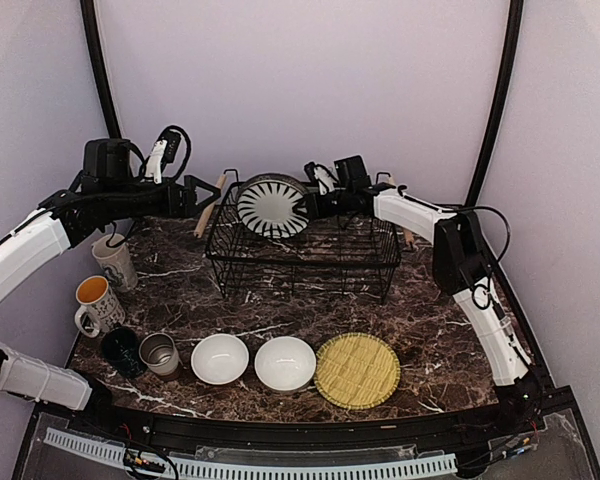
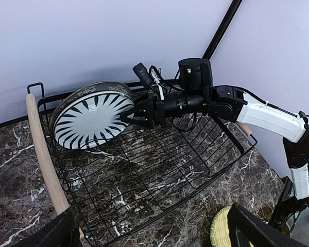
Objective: Unload the mixed dishes from the dish rack
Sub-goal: Grab the plate from the dish rack.
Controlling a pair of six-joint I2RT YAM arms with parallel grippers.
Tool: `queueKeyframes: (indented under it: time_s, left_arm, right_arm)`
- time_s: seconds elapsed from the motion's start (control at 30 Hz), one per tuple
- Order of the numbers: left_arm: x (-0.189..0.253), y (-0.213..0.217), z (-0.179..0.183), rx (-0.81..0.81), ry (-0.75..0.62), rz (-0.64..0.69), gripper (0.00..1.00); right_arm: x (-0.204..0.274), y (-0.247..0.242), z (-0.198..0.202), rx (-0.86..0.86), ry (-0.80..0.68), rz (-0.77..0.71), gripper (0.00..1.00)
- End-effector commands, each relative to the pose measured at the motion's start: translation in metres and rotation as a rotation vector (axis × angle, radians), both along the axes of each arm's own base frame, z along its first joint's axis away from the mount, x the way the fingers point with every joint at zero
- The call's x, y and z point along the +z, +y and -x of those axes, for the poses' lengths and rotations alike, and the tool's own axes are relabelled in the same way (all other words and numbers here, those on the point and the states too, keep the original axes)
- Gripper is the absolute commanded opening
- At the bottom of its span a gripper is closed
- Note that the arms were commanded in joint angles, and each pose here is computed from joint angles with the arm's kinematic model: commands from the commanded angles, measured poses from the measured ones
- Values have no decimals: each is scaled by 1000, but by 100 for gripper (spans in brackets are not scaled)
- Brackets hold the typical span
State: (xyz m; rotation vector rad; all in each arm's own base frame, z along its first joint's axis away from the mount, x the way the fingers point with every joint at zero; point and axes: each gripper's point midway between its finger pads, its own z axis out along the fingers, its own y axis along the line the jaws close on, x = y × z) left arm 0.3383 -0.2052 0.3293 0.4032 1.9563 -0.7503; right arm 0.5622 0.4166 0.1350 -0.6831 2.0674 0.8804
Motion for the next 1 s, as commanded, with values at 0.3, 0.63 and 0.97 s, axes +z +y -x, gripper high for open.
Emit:
queueKeyframes:
  time_s: [0.3, 0.63, 0.97]
  left_arm:
    - [-6, 2, -2, 4, 8, 0, 99]
    - [-6, 2, -2, 1, 11, 7, 99]
    - [-8, -1, -2, -7, 19, 21, 99]
  right_arm:
    - [44, 20, -13, 135, -437, 39, 26]
    - [90, 30, 12, 166, -528, 52, 1]
    - [152, 5, 36, 129, -671, 126, 0]
